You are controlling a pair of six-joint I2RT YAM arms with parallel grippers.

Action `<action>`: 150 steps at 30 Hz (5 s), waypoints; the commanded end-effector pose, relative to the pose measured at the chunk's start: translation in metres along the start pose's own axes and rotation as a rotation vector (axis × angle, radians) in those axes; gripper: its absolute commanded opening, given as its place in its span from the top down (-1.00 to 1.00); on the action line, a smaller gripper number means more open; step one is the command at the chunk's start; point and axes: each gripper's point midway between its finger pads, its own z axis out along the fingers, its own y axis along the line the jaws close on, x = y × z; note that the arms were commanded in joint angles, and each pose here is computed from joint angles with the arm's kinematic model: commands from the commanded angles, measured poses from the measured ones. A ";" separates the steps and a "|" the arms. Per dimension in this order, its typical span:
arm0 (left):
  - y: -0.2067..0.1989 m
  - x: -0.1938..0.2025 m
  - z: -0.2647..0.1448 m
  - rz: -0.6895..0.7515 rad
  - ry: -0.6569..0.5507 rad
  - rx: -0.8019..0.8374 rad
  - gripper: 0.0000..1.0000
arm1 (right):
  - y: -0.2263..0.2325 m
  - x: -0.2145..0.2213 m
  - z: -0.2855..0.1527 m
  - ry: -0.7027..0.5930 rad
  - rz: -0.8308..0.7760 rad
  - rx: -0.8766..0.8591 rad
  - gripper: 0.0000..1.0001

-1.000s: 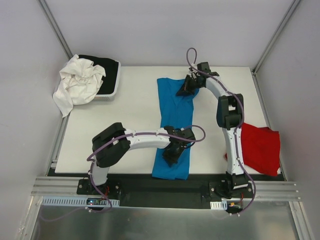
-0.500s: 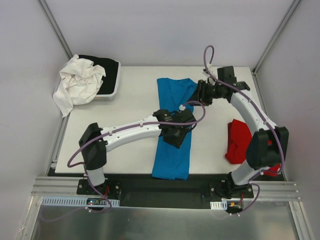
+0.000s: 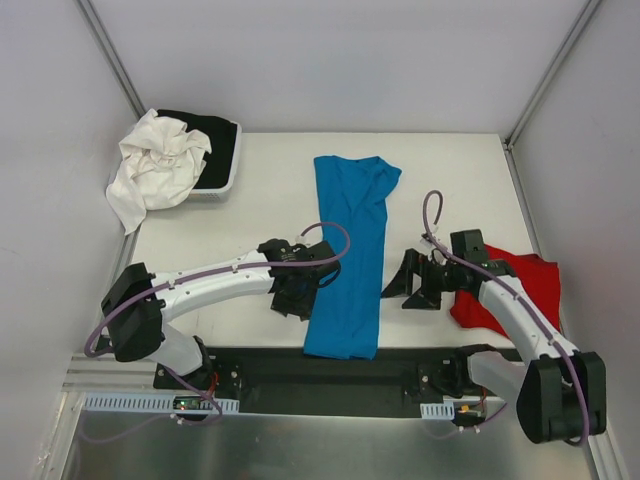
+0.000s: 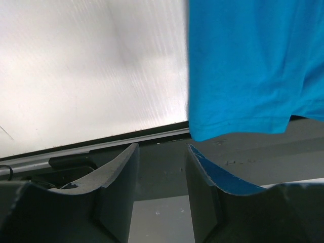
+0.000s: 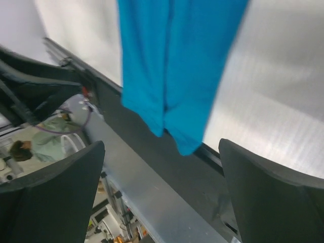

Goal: Fold and stack the t-shirts
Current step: Fold the tshirt

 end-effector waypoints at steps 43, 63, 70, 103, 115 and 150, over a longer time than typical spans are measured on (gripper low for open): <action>0.025 -0.002 -0.025 -0.087 -0.130 -0.046 -0.30 | -0.016 0.015 -0.108 -0.239 -0.303 1.001 -0.95; 0.022 0.052 0.034 -0.279 -0.036 0.119 -0.96 | -0.049 0.074 -0.013 -0.171 -0.216 0.666 -0.93; -0.004 0.048 0.058 -0.207 0.021 0.157 -0.92 | -0.048 0.078 0.024 -0.146 -0.206 0.574 -0.90; -0.023 0.045 0.021 -0.205 0.012 0.211 0.14 | -0.021 0.079 0.086 -0.052 -0.216 0.509 -0.57; -0.036 0.056 0.056 -0.179 0.055 0.240 0.12 | -0.004 0.083 0.090 -0.050 -0.230 0.478 -0.57; -0.055 0.031 0.054 -0.091 0.025 0.172 1.00 | 0.003 0.057 0.079 -0.050 -0.185 0.492 0.99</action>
